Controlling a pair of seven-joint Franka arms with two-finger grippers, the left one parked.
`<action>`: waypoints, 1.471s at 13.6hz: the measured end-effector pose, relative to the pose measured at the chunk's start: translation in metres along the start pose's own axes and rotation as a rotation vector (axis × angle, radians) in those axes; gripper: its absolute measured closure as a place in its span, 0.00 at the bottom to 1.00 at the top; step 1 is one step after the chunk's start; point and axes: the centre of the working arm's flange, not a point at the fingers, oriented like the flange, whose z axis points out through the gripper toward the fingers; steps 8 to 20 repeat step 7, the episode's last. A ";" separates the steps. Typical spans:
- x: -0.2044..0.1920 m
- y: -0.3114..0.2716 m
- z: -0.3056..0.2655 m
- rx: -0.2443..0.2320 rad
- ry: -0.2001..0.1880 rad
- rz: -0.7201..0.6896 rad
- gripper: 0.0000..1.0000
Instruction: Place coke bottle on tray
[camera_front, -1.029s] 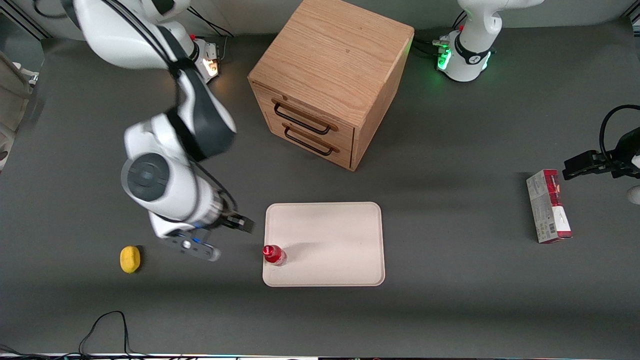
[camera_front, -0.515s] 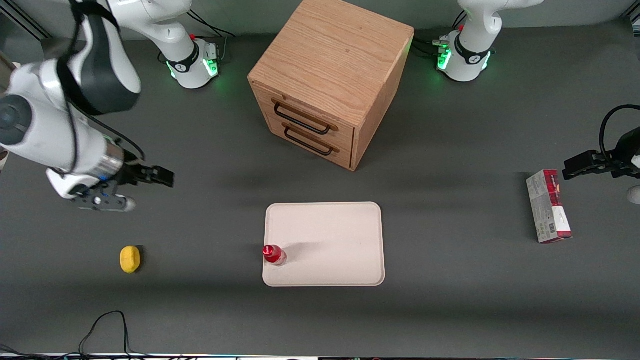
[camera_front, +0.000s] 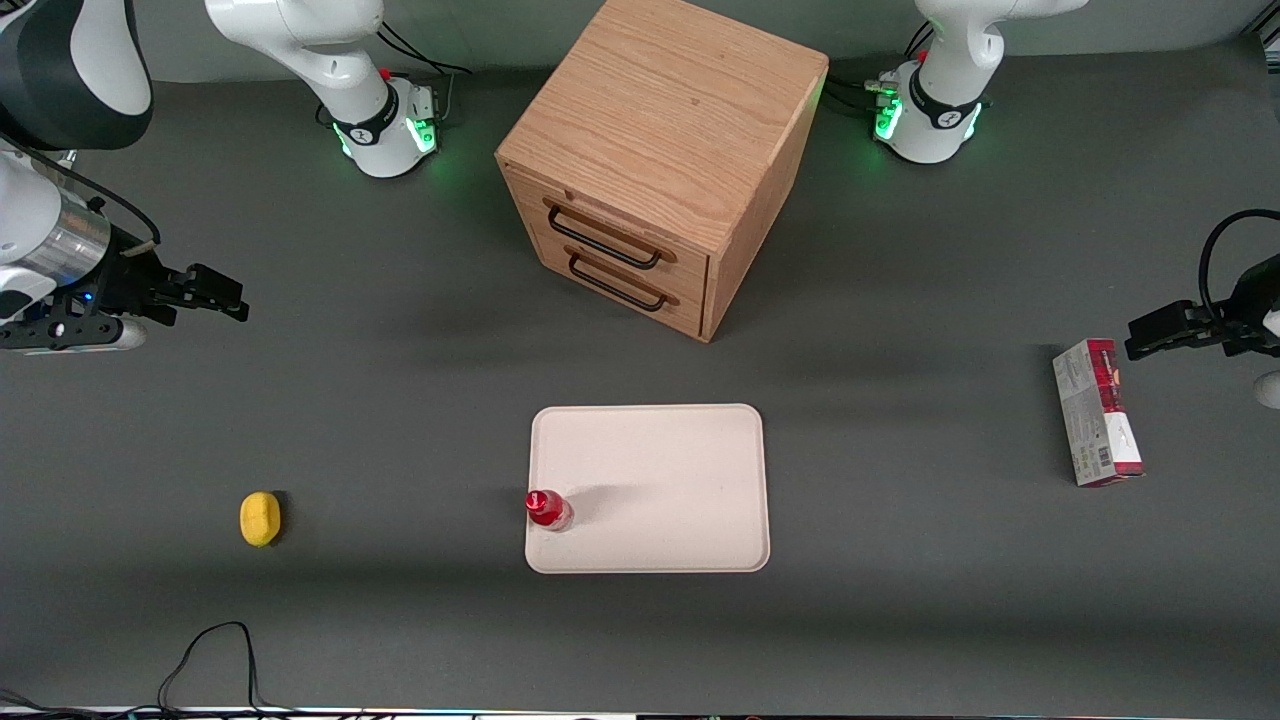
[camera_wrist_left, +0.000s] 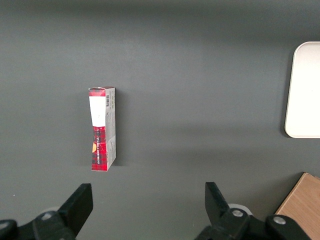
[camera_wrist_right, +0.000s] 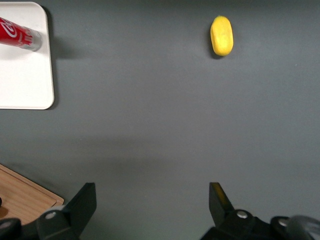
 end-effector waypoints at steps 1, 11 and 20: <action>0.000 -0.007 -0.004 -0.001 0.000 -0.012 0.00; -0.004 -0.021 -0.018 0.001 -0.027 -0.040 0.00; -0.004 -0.021 -0.018 0.001 -0.027 -0.040 0.00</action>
